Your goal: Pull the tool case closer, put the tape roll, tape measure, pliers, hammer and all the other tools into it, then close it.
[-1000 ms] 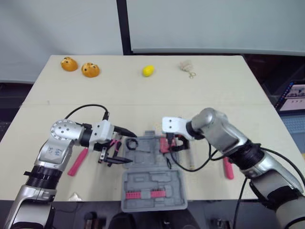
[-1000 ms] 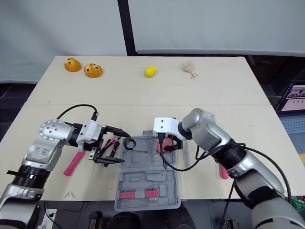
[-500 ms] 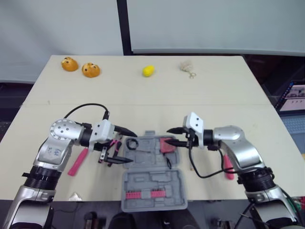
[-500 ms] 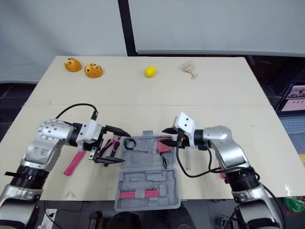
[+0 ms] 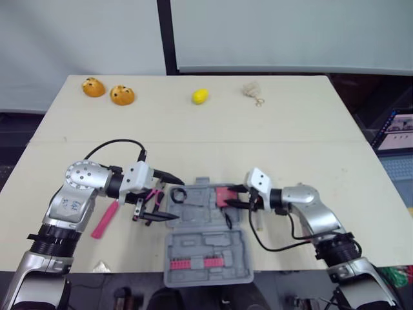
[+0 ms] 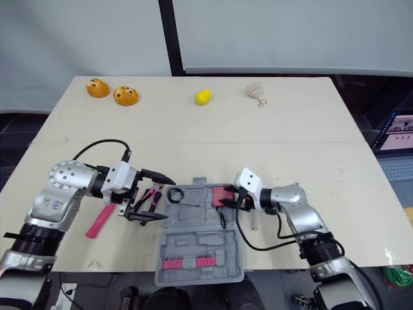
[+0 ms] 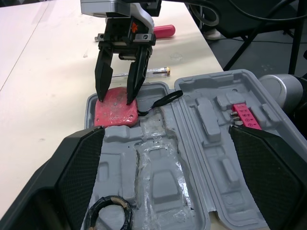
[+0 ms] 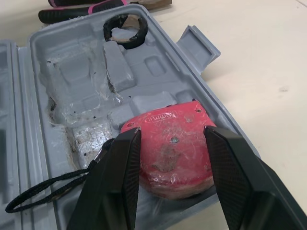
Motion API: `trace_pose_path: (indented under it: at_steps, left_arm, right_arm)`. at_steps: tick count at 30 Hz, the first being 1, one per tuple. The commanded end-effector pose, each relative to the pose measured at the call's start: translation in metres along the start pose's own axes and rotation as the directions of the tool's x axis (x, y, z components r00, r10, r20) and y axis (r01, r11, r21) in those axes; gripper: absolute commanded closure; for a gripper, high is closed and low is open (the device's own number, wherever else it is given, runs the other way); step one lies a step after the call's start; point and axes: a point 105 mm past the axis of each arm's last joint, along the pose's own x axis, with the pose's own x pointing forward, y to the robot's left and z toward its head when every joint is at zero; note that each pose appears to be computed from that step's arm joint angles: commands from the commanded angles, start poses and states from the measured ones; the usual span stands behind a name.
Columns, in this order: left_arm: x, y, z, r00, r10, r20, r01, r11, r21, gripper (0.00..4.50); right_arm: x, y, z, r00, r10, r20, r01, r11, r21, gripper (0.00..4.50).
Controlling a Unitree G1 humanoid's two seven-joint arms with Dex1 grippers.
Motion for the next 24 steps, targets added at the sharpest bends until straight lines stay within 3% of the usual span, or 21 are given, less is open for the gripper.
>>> trace_pose_path:
  at_steps: [1, 9, 13, 19, 24]
  left_arm:
    - [-0.007, 0.004, 0.011, 1.000, 0.011, 0.006, -0.012, 0.999, 0.050, 0.00]
    - [-0.006, 0.007, 0.011, 1.000, 0.017, 0.009, -0.017, 0.998, 0.057, 0.00]
    - [-0.006, 0.009, 0.011, 1.000, 0.021, 0.010, -0.022, 0.998, 0.057, 0.00]
    - [-0.006, 0.011, 0.010, 0.999, 0.044, 0.029, -0.045, 0.998, 0.034, 0.00]
    - [-0.006, 0.017, 0.012, 0.981, 0.169, 0.098, -0.164, 0.985, -0.054, 0.00]
  right_arm:
    - [0.003, 0.003, -0.024, 0.996, -0.015, -0.084, 0.017, 1.000, 0.016, 2.29]
    - [0.008, 0.009, -0.051, 0.986, -0.045, -0.160, 0.060, 0.994, 0.089, 2.29]
    - [0.011, 0.017, -0.053, 0.990, -0.041, -0.135, 0.063, 0.986, 0.156, 2.29]
    - [0.009, 0.009, -0.015, 0.987, -0.149, 0.062, 0.127, 0.954, 0.273, 2.29]
    - [-0.023, -0.019, 0.038, 0.905, -0.347, 0.247, 0.289, 0.926, 0.244, 2.29]
